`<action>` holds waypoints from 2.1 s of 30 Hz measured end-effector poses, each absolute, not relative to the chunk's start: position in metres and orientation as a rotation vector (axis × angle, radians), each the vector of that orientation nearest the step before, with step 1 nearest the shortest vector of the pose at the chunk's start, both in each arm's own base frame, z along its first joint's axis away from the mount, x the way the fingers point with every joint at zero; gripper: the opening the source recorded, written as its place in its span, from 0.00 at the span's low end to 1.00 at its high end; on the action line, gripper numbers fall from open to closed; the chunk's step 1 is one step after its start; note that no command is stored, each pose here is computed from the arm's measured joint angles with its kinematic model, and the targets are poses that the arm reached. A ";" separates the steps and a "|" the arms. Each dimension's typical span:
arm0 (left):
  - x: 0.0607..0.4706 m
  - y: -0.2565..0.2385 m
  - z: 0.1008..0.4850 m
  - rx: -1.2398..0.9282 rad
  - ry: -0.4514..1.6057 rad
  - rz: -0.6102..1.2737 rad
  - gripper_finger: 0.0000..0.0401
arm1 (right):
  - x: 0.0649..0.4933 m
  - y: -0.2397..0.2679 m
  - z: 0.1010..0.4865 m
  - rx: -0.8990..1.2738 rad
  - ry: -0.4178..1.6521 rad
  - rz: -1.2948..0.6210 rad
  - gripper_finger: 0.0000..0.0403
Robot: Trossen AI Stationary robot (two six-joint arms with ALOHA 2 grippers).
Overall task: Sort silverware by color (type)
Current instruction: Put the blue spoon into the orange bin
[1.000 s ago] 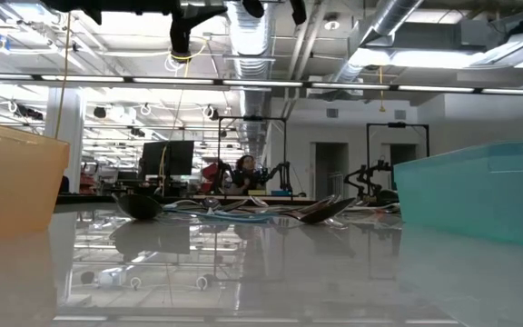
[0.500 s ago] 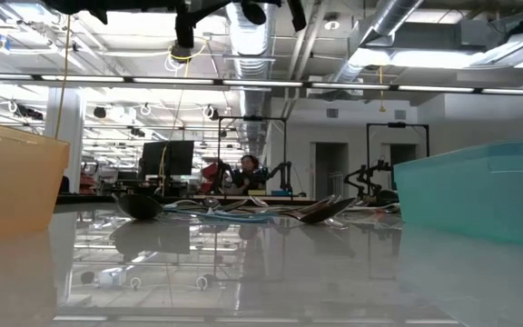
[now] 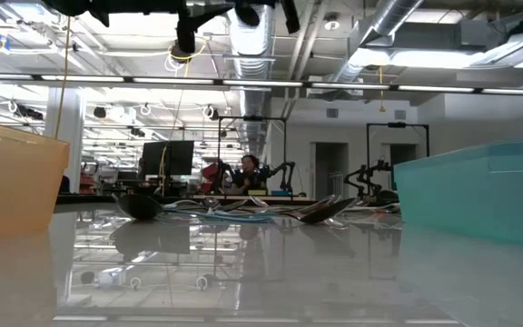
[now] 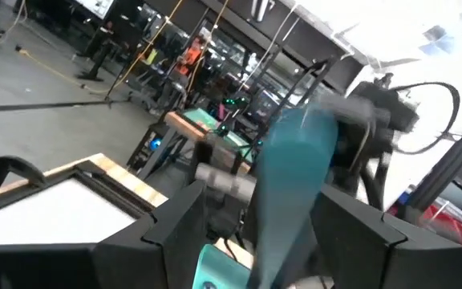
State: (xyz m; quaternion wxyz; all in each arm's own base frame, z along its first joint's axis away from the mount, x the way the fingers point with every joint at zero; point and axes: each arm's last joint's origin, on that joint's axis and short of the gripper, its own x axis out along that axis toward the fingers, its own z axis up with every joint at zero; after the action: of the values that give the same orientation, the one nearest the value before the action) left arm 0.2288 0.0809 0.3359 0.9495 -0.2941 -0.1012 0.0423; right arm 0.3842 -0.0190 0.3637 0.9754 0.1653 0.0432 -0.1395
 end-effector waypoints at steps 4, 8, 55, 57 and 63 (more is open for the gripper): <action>0.230 0.082 0.335 -0.607 -0.209 0.092 0.51 | 0.391 -0.018 0.359 0.358 0.077 -0.257 0.01; 0.231 0.080 0.334 -0.613 -0.197 0.073 0.51 | 0.392 -0.018 0.355 0.361 0.097 -0.261 0.01; 0.219 0.075 0.340 -0.618 -0.180 0.076 0.02 | 0.371 -0.027 0.381 0.343 0.054 -0.218 0.46; 0.214 0.073 0.341 -0.626 -0.157 0.084 0.02 | 0.360 -0.026 0.387 0.343 0.086 -0.215 0.48; 0.194 0.063 0.342 -0.651 -0.063 0.075 0.02 | 0.333 -0.025 0.401 0.338 0.152 -0.225 0.47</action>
State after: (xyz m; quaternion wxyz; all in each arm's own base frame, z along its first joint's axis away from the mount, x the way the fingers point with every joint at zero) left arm 0.1945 0.0627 0.3422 0.9463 -0.3196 -0.0309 0.0367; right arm 0.3331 -0.0246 0.4008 0.9766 0.1676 0.0752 -0.1115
